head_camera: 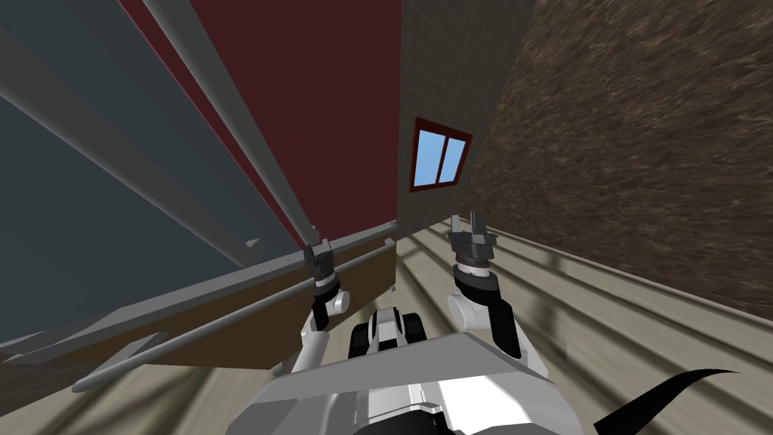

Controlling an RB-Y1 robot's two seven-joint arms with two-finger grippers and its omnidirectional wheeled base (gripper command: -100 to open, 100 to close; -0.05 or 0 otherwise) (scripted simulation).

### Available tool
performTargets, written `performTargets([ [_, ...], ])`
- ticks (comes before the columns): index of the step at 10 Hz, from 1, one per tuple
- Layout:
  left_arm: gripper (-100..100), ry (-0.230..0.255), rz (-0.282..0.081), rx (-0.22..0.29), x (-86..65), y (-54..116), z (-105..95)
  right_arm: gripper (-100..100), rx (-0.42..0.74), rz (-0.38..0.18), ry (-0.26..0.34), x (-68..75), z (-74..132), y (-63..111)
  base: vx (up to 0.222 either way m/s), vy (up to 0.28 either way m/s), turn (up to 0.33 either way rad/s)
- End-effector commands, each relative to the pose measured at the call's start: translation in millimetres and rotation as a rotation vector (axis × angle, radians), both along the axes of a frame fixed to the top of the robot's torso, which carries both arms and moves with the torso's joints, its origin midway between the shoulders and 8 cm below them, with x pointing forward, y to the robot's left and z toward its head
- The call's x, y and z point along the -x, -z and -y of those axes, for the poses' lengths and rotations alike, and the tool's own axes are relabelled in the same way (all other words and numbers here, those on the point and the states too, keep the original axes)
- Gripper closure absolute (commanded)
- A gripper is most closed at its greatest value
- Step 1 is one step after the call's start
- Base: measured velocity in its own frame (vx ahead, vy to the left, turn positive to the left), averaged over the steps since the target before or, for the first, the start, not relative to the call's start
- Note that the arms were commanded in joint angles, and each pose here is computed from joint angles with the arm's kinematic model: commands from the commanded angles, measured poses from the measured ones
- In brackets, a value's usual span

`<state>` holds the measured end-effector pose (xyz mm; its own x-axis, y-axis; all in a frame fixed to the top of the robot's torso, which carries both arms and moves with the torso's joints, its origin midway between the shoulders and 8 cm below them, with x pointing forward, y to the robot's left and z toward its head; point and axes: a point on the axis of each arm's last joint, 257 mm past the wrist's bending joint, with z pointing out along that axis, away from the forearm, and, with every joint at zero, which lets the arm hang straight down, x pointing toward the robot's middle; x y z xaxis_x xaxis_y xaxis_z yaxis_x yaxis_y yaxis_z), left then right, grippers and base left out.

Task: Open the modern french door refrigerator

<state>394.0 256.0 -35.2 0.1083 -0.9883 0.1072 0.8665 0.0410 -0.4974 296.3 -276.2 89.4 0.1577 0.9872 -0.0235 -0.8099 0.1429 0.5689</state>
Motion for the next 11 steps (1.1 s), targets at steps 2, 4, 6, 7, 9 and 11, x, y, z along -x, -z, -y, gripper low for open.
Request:
performTargets([
  [2,-100,0.008,-0.003,-0.001,-14.6,-17.8,4.5,0,0.0,0.0,0.0,0.0,0.0,0.0,-0.016,0.011,0.022],
  [4,-100,0.009,-0.001,0.0,-15.5,-18.6,4.8,0,0.0,0.0,0.0,0.0,0.0,0.0,-0.005,0.002,0.005],
  [6,100,0.002,-0.003,0.0,-4.5,-5.3,1.8,0,0.0,0.0,0.0,0.0,0.0,0.0,0.016,-0.009,-0.037],
  [7,100,0.0,-0.003,0.0,0.8,0.8,0.6,0,0.0,0.0,0.0,0.0,0.0,0.0,0.016,-0.014,-0.018],
  [9,100,0.0,-0.001,-0.002,1.7,3.8,0.8,0,0.0,0.0,0.0,0.0,0.0,0.0,0.006,-0.012,-0.018],
  [11,100,-0.084,0.002,-0.002,3.9,-4.4,-11.1,0,0.0,0.0,0.0,0.0,0.0,0.0,-0.071,-0.234,0.159],
])
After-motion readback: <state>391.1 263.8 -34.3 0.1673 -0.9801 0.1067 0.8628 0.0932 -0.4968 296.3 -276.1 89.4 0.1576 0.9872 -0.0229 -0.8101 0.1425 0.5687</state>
